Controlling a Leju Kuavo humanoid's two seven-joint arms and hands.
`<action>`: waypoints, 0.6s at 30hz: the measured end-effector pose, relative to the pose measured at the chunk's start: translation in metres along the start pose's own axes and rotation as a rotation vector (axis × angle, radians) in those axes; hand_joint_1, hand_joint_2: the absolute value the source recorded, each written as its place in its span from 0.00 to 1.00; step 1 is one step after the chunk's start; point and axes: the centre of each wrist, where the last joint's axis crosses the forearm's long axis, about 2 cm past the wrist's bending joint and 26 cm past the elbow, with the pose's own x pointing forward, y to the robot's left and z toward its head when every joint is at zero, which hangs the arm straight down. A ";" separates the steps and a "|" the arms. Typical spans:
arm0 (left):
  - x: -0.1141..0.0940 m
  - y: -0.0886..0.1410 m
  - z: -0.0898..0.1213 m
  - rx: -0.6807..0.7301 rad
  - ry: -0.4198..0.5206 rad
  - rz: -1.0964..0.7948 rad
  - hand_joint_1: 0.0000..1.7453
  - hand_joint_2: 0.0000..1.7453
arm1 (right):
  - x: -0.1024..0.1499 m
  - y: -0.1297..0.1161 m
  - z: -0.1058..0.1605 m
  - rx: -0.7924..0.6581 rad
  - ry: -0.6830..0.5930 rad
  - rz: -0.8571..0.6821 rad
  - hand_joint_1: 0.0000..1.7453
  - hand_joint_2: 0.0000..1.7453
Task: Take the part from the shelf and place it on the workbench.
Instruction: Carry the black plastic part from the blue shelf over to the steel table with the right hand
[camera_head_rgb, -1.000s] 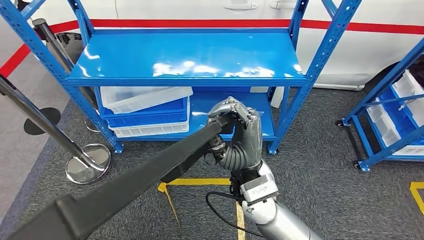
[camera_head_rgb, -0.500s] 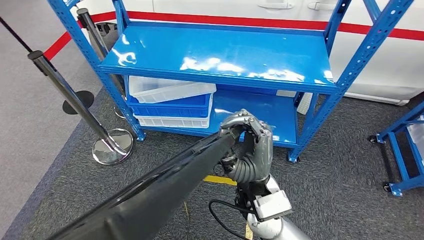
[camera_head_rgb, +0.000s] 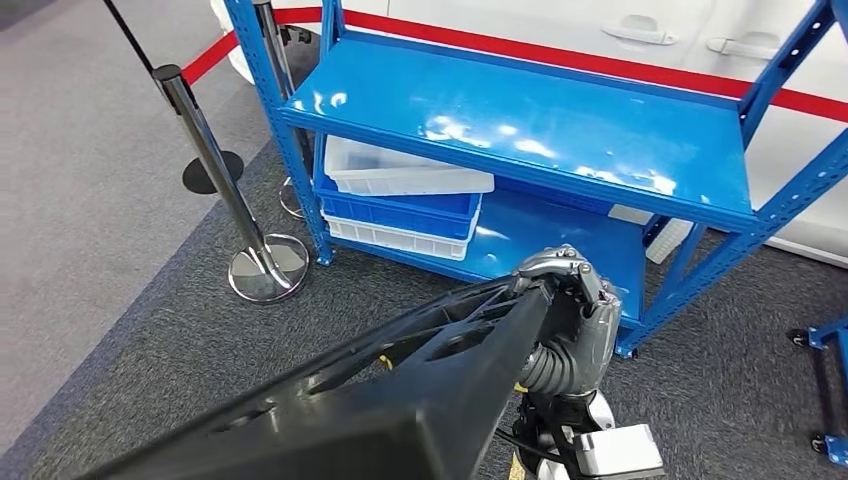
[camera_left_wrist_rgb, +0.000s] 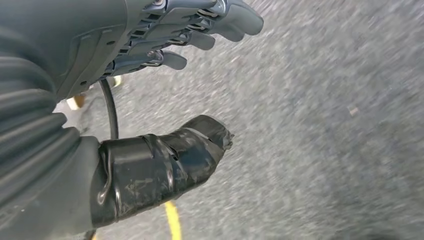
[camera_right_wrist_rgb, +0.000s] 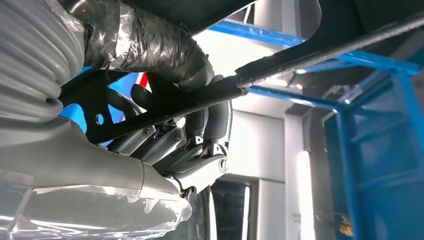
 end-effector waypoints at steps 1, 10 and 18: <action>0.000 -0.001 0.000 -0.011 0.013 -0.012 0.00 1.00 | 0.001 -0.001 0.002 -0.003 0.007 -0.001 0.98 1.00; -0.001 -0.001 0.001 -0.040 0.042 -0.129 0.00 1.00 | 0.008 -0.005 0.005 -0.017 0.016 -0.051 0.98 1.00; 0.003 0.000 0.000 -0.025 0.015 -0.112 0.00 1.00 | 0.000 -0.003 -0.001 -0.004 0.051 -0.170 0.98 1.00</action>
